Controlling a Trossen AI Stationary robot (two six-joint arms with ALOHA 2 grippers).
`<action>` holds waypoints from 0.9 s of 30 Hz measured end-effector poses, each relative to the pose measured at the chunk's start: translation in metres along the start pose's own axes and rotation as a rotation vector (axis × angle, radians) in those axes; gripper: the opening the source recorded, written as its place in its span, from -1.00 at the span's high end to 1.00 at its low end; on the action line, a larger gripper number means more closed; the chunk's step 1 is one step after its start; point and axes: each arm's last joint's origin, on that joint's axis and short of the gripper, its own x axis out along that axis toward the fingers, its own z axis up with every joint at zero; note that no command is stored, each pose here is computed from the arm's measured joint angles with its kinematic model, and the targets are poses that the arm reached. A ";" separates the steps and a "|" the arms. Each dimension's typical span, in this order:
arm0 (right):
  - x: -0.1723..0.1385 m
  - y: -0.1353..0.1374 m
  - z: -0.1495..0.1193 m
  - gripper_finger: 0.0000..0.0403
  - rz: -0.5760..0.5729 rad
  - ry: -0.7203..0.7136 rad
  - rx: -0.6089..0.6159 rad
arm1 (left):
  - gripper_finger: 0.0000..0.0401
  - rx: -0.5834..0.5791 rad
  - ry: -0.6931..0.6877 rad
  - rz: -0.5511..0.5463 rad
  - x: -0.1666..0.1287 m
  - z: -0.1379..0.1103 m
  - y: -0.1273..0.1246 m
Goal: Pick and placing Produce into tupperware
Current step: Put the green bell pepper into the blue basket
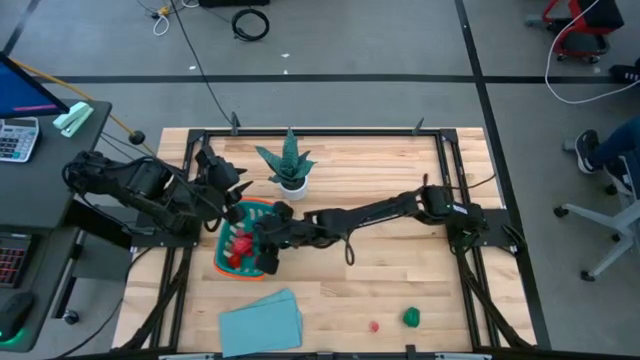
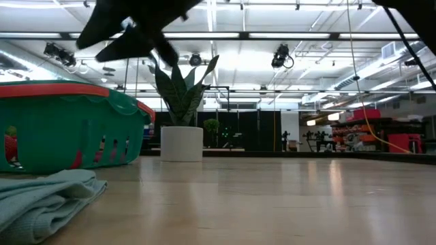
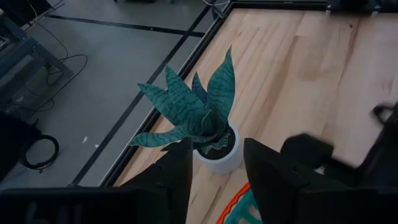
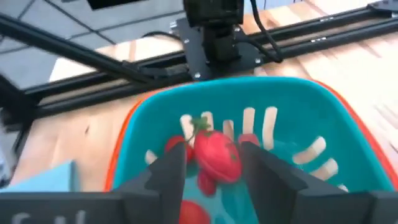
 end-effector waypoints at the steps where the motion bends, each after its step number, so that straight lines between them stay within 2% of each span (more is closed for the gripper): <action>1: -0.007 0.001 0.002 0.15 0.000 0.025 -0.002 | 0.23 0.000 0.000 0.000 0.000 0.000 0.000; 4: -0.034 0.004 0.003 0.10 0.034 0.199 0.018 | 0.21 -0.030 0.000 0.000 0.000 0.000 0.000; 7: -0.075 0.013 -0.002 0.09 0.062 0.448 0.090 | 0.23 -0.049 0.003 0.001 0.001 0.000 -0.001; 10: -0.122 0.036 -0.016 0.11 0.036 0.668 0.109 | 0.25 -0.044 0.007 0.001 0.002 0.000 -0.003; 12: -0.152 0.055 -0.026 0.12 -0.010 0.732 0.083 | 0.25 -0.037 0.012 0.005 0.004 0.000 -0.006; 15: -0.199 0.087 -0.039 0.14 -0.073 0.729 0.045 | 0.23 -0.019 0.027 0.011 0.010 0.001 -0.012; 19: -0.255 0.135 -0.067 0.15 -0.091 0.616 -0.035 | 0.21 0.013 0.055 0.022 0.019 0.000 -0.024; 23: -0.301 0.172 -0.099 0.15 -0.068 0.476 -0.181 | 0.20 0.045 0.088 0.034 0.030 -0.001 -0.037; 27: -0.337 0.196 -0.130 0.15 0.005 0.449 -0.290 | 0.20 0.064 0.121 0.052 0.043 -0.003 -0.051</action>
